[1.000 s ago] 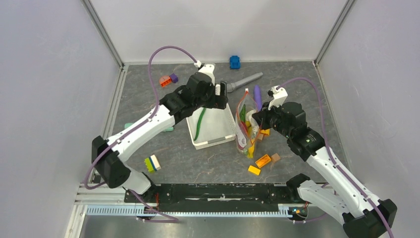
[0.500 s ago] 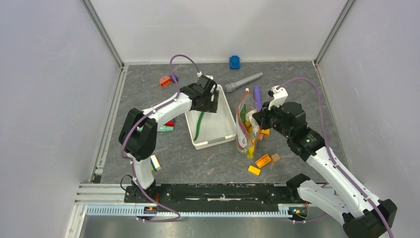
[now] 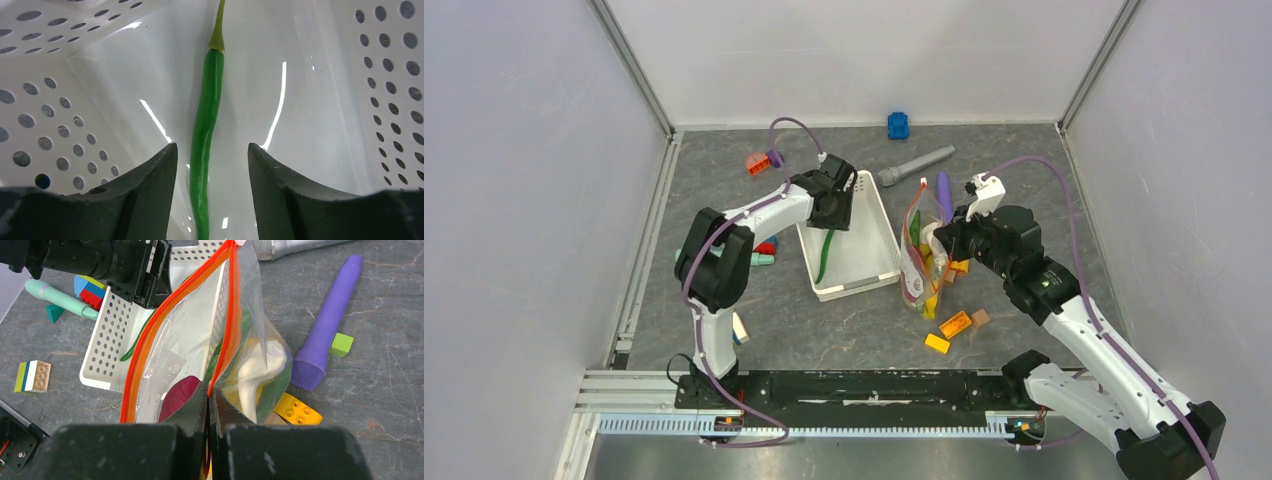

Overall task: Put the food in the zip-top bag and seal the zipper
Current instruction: Pick up the fake vegetable from the bin.

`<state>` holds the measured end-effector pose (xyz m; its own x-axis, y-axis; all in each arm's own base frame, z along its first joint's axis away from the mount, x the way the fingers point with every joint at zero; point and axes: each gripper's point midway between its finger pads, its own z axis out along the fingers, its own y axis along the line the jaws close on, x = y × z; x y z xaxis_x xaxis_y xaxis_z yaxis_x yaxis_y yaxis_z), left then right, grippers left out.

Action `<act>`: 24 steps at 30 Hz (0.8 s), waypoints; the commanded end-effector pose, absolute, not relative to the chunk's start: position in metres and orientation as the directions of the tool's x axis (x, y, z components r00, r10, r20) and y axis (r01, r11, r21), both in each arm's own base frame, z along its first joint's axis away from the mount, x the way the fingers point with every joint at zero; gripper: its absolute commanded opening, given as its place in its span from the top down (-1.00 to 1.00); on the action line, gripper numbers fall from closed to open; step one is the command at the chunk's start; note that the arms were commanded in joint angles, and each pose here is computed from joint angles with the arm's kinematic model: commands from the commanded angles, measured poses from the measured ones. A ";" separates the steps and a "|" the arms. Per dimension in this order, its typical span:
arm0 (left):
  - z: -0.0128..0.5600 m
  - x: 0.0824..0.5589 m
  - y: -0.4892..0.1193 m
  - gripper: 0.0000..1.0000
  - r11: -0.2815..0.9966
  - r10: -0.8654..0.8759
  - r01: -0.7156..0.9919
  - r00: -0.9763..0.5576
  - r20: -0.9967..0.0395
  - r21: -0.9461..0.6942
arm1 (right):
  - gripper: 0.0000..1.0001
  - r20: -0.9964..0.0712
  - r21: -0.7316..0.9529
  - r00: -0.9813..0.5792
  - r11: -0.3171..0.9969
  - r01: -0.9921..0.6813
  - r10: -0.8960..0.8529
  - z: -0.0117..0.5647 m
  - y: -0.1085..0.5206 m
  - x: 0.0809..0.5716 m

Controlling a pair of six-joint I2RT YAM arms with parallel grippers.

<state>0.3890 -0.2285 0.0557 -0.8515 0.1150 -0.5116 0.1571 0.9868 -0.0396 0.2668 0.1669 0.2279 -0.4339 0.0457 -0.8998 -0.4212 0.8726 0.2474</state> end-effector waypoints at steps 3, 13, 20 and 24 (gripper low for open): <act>0.050 0.394 -0.229 -0.12 0.982 0.148 0.187 -0.853 -0.501 -0.028 | 0.96 -0.915 0.244 -0.397 0.872 -0.423 0.064 0.241 0.168 0.272; 0.028 0.390 -0.224 0.16 0.984 0.160 0.177 -0.877 -0.452 0.003 | 0.96 -0.914 0.243 -0.401 0.873 -0.423 0.060 0.240 0.169 0.274; 0.023 0.387 -0.222 0.54 0.984 0.164 0.178 -0.885 -0.436 0.009 | 0.96 -0.913 0.245 -0.403 0.876 -0.416 0.064 0.239 0.168 0.273; 0.024 0.387 -0.222 0.76 0.983 0.169 0.184 -0.884 -0.436 0.009 | 0.96 -0.914 0.246 -0.399 0.875 -0.418 0.067 0.240 0.168 0.272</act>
